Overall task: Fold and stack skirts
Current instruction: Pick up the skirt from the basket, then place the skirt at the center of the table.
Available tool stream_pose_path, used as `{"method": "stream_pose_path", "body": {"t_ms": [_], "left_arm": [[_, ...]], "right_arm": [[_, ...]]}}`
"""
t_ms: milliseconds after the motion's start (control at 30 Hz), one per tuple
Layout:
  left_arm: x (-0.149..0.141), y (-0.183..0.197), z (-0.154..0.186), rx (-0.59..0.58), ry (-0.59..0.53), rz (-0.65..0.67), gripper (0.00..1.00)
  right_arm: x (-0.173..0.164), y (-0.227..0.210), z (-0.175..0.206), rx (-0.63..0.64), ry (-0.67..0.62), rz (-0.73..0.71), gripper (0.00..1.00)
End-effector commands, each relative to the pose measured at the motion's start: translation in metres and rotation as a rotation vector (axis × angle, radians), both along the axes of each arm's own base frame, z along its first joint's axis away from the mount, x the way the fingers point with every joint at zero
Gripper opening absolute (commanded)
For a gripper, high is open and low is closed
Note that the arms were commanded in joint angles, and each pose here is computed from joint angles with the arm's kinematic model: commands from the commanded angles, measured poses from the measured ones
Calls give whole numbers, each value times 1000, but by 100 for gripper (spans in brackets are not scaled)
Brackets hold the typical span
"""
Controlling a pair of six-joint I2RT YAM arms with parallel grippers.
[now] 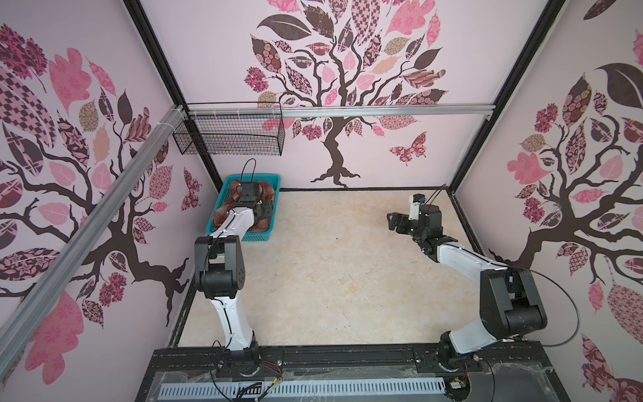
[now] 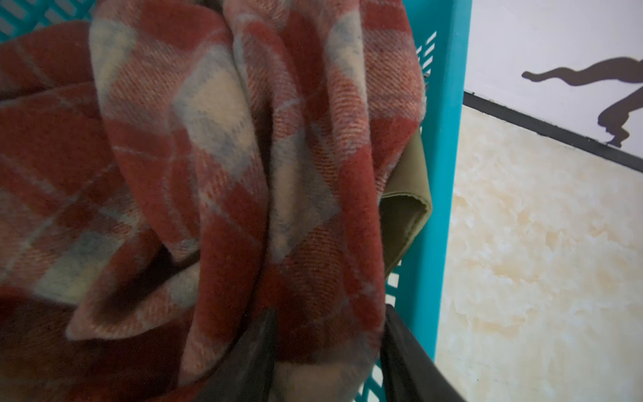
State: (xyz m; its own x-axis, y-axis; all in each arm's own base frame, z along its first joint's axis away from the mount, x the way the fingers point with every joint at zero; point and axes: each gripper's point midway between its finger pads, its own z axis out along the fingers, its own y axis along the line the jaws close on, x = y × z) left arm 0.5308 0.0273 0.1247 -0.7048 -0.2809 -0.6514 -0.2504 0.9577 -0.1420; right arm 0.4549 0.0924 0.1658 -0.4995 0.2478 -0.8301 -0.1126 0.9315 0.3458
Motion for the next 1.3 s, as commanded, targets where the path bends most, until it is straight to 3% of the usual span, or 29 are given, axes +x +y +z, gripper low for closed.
{"method": "stream_pose_path", "body": {"t_ms": [0,100,200,400,700,1067,1267], "left_arm": [[8,8,9,40,-19,9,41],[10,8,6,49,-19,1,30],[11,9,5,53,-13,0,0],[0,3,63,76,-105,-4,0],[-48,-53,226,258,-344,-163,0],[-133,-108,395,17,-710,-405,0],[-180,-151,454,-165,-853,-643,0]], "right_arm": [[7,7,0,14,13,14,90],[7,8,2,9,12,19,90],[6,7,5,5,7,16,90],[1,10,16,1,-8,28,89],[-13,11,51,15,-72,41,88],[-41,9,94,39,-157,51,88],[-55,8,114,49,-199,60,88]]}}
